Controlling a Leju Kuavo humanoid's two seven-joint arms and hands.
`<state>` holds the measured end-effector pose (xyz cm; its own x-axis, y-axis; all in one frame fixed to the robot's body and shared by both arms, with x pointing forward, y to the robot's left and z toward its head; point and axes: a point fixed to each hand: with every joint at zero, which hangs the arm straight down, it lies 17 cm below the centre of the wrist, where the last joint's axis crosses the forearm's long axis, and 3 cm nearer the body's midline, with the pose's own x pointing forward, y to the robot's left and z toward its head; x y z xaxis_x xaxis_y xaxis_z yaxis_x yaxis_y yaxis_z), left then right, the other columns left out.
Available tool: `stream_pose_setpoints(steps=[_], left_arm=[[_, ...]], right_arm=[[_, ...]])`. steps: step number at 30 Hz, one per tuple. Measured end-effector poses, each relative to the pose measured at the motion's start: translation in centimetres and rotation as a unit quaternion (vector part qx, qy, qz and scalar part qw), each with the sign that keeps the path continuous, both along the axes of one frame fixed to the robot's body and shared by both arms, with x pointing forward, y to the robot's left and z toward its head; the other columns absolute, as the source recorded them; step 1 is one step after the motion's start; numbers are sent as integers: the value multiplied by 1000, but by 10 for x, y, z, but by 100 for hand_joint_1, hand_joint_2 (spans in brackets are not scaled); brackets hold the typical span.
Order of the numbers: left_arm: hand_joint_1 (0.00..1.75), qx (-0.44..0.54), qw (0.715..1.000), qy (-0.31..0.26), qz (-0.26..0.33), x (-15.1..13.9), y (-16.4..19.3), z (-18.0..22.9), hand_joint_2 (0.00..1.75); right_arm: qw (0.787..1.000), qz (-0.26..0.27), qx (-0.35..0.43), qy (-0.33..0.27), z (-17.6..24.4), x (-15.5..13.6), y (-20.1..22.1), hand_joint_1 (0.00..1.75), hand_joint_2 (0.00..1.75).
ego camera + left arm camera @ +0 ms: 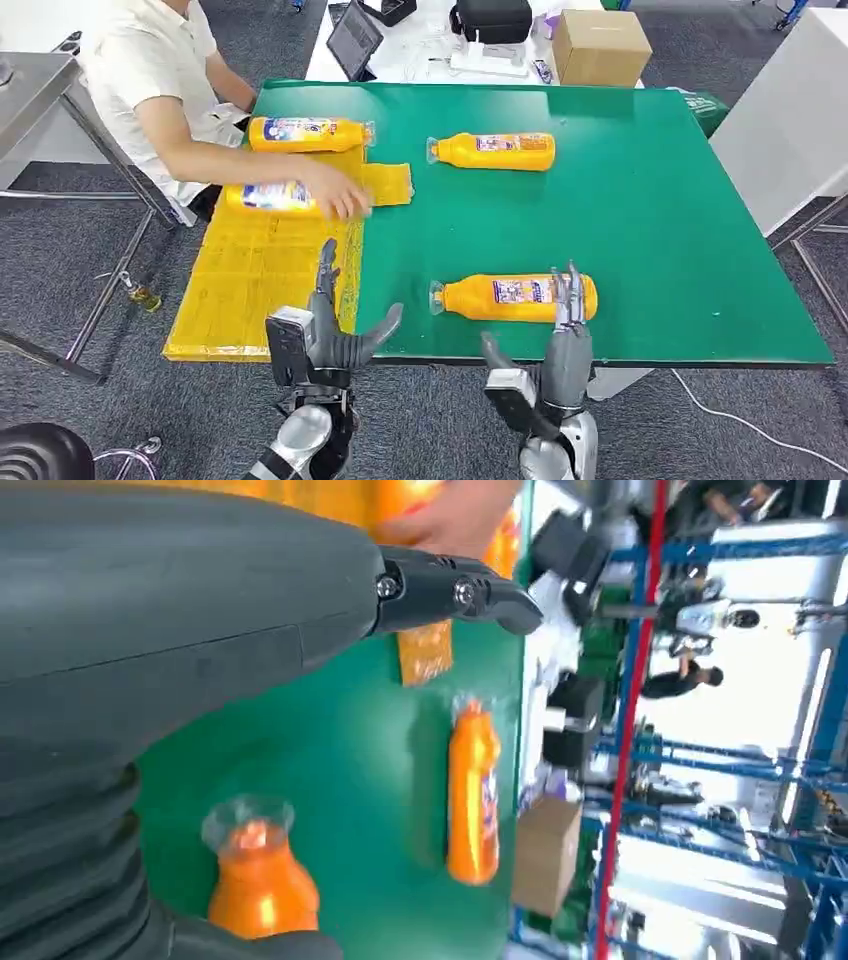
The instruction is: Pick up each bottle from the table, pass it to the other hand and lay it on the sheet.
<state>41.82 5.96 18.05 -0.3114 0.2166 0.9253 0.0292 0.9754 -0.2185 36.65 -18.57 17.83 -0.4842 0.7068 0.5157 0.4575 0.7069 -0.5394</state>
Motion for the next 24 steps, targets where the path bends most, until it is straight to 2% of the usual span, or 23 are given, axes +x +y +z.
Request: stream_pose_setpoints(steps=[4, 8, 10, 13, 20, 24], left_arm=[[0, -42, 998, 22, -41, 0, -10, -1, 175], [0, -18, 1000, -10, -13, -1, -1, 8, 175], [0, 12, 999, -47, 20, -4, 9, 21, 175], [0, 51, 996, -67, 40, -7, 14, 29, 175], [0, 63, 996, -54, 39, -9, 21, 17, 175], [0, 60, 997, -29, 30, -6, 25, 5, 175]], right_arm=[[990, -18, -143, -2, -14, 19, -17, 0, 175], [973, -49, -225, 16, -28, 45, -50, 0, 175], [969, -55, -241, 22, -31, 55, -57, 0, 175], [968, -58, -243, 22, -29, 61, -59, 0, 175], [952, -80, -294, 39, -35, 64, -59, 0, 175], [954, -94, -279, 60, -41, 71, -73, 0, 175]])
